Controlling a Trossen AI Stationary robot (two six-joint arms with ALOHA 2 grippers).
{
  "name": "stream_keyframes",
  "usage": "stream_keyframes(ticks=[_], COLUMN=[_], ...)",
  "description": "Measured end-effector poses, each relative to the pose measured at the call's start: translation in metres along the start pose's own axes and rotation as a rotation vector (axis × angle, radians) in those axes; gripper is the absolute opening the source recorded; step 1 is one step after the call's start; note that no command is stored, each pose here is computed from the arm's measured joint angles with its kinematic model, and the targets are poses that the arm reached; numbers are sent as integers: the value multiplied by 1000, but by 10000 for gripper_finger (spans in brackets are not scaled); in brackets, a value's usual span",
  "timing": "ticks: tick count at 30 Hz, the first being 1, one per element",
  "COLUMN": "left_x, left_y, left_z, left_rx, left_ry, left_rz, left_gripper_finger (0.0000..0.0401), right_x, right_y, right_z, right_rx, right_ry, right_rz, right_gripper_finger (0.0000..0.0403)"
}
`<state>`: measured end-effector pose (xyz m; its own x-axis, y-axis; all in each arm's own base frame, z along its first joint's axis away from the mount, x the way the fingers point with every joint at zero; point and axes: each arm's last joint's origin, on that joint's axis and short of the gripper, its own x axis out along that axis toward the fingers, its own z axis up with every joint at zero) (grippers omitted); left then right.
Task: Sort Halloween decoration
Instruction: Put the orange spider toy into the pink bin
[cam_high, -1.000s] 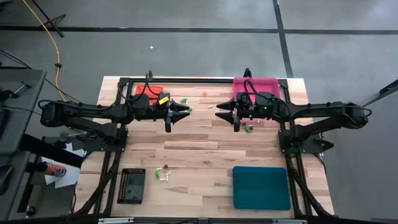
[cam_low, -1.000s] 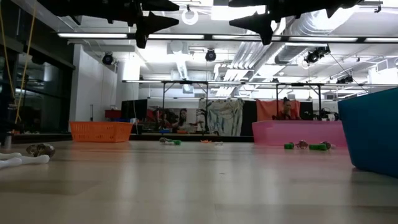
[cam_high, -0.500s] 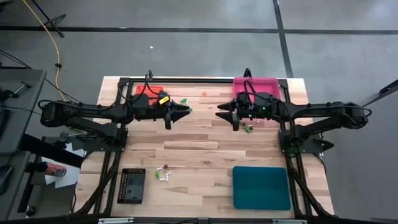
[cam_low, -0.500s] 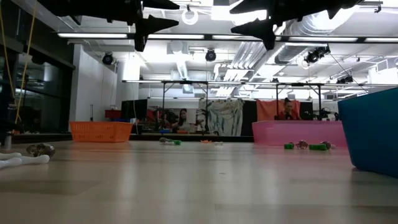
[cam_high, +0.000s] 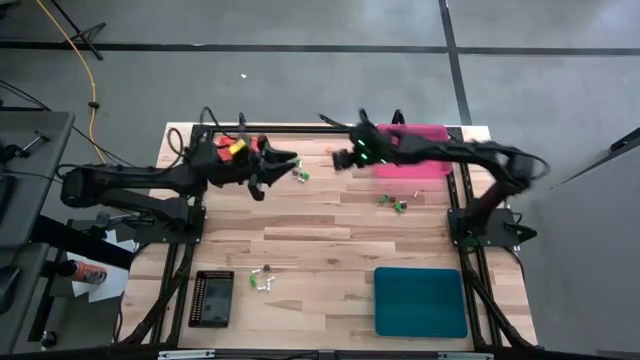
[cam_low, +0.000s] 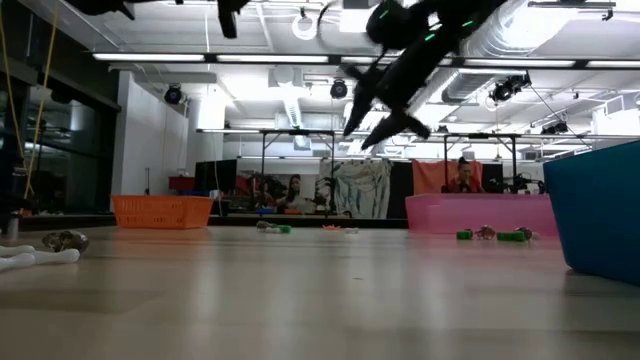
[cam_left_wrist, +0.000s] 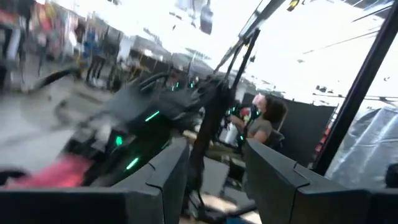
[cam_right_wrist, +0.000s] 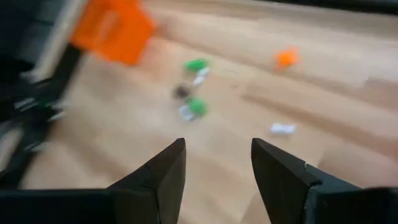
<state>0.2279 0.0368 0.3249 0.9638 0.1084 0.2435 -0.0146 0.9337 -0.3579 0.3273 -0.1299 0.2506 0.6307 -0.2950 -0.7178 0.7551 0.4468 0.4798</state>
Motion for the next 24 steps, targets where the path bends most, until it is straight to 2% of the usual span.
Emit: stream_keyframes(ticks=[7, 11, 15, 19, 24], left_x=[-12, -18, -20, -20, -21], left_y=[2, 2, 2, 3, 4], left_z=[22, 26, 25, 22, 20], left_rx=[46, 48, 46, 43, 40], left_ry=[-67, -55, -27, 2, 20], left_rz=[3, 17, 27, 39, 46], left_gripper_finger=[145, 145, 145, 145, 145], right_x=[71, 101, 128, 153, 170], right_y=[-9, -18, -26, -31, -37], right_z=[61, 84, 95, 97, 95], right_rx=[12, 42, 62, 99, 136], right_ry=[77, 150, 245, 331, 376], right_rz=[-192, -262, -302, -287, -311], right_gripper_finger=[158, 151, 144, 138, 138])
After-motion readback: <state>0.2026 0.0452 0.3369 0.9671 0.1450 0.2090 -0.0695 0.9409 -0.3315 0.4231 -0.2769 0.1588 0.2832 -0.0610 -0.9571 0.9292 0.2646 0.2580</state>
